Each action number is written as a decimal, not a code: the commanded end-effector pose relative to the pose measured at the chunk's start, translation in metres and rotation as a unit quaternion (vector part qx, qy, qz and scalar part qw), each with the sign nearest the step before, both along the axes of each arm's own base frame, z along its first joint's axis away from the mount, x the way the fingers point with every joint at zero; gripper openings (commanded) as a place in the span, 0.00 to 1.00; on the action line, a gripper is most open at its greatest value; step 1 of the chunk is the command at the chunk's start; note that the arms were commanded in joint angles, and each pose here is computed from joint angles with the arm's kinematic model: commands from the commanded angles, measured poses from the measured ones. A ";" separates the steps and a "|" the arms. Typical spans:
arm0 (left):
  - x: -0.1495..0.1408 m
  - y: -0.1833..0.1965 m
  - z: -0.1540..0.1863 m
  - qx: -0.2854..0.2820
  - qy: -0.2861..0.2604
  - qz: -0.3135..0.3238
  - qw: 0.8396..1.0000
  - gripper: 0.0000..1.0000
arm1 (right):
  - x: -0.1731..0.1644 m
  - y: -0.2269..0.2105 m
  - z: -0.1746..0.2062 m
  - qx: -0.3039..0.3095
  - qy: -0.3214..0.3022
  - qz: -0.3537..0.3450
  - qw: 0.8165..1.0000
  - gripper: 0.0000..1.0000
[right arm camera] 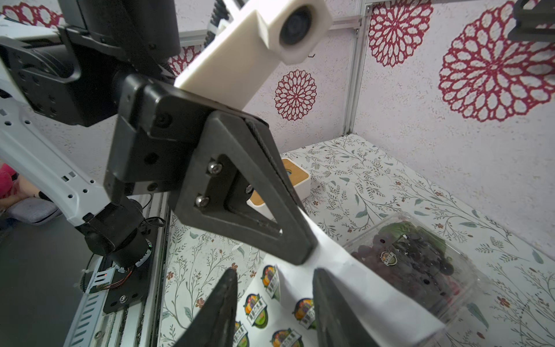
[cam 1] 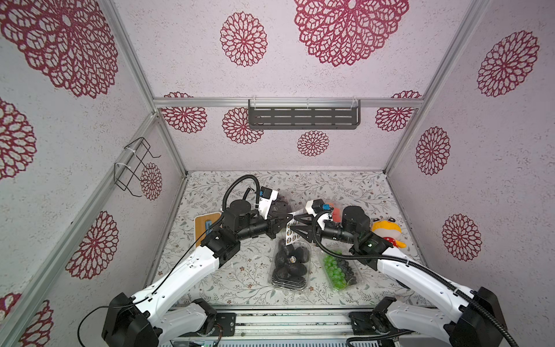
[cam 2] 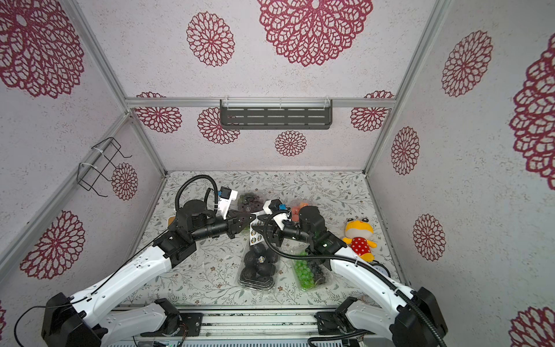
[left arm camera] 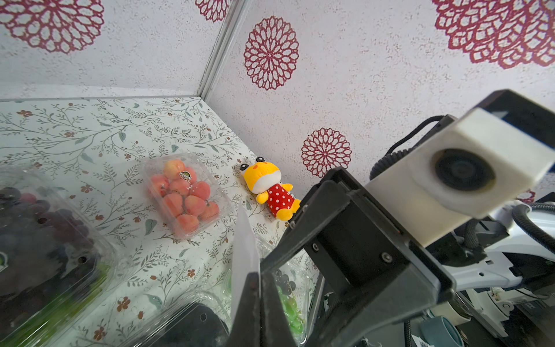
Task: Label fruit boxes
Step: Tear off the label from the label sticker.
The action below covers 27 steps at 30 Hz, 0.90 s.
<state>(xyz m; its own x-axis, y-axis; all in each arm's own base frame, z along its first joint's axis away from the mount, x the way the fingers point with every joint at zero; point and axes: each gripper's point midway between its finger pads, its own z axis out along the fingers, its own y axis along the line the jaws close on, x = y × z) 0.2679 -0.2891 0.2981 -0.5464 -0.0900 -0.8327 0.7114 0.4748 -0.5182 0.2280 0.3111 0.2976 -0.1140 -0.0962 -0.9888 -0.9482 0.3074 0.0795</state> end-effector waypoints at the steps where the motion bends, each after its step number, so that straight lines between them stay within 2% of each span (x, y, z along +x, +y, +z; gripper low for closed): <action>1: 0.006 0.004 0.017 -0.014 -0.023 0.018 0.999 0.00 | -0.004 0.004 0.021 0.018 -0.026 0.016 0.999 0.40; 13: -0.001 0.004 0.022 -0.029 -0.027 0.007 0.999 0.00 | -0.002 0.005 0.016 0.010 -0.029 0.015 0.999 0.26; 27: -0.006 0.001 0.020 -0.034 -0.014 -0.011 0.999 0.00 | -0.006 0.005 0.019 0.022 -0.043 0.025 0.999 0.15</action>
<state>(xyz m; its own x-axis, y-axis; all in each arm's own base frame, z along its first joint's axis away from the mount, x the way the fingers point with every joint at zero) 0.2630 -0.2895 0.3137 -0.5316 -0.1218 -0.8382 0.7290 0.4380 -0.5260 0.2260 0.3158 0.2939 -0.1081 -0.1031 -0.9888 -0.9586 0.2743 0.0762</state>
